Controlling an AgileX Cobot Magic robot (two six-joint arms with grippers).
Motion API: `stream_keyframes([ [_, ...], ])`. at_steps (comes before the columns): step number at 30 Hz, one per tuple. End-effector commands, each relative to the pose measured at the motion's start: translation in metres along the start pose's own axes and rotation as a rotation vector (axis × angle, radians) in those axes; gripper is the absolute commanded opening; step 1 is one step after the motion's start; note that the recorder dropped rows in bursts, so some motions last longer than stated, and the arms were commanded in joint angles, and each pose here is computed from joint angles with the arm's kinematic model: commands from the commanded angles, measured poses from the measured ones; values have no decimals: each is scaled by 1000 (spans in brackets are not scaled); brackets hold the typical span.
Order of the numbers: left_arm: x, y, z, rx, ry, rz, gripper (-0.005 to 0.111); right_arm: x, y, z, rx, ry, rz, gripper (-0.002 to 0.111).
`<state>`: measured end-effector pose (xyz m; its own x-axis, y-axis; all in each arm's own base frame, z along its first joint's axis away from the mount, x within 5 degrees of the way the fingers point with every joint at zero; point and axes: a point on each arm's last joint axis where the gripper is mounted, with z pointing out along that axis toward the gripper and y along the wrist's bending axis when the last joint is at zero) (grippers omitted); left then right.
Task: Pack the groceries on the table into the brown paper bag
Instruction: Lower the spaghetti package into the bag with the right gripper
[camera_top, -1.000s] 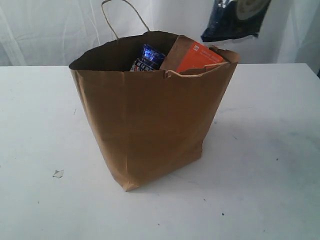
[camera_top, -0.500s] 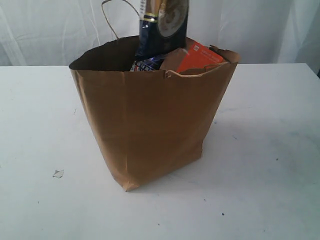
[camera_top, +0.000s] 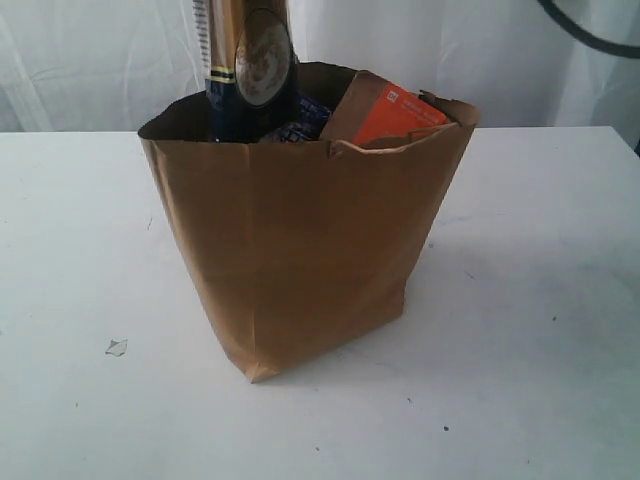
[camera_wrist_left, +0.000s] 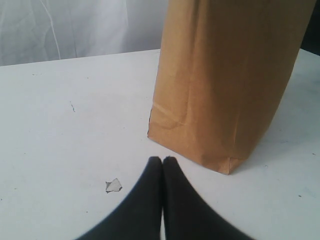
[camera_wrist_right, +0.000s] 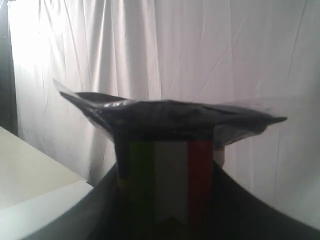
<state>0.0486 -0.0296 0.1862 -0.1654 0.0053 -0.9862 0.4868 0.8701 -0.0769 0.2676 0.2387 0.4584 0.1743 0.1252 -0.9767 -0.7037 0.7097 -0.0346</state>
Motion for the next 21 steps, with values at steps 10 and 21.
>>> stream_keyframes([
  [10, 1, 0, 0, 1, 2, -3, 0, 2, 39, 2, -66, 92, 71, 0],
  [21, 1, 0, 0, 1, 2, -3, 0, 41, 35, 1, 10, 323, 125, 0],
])
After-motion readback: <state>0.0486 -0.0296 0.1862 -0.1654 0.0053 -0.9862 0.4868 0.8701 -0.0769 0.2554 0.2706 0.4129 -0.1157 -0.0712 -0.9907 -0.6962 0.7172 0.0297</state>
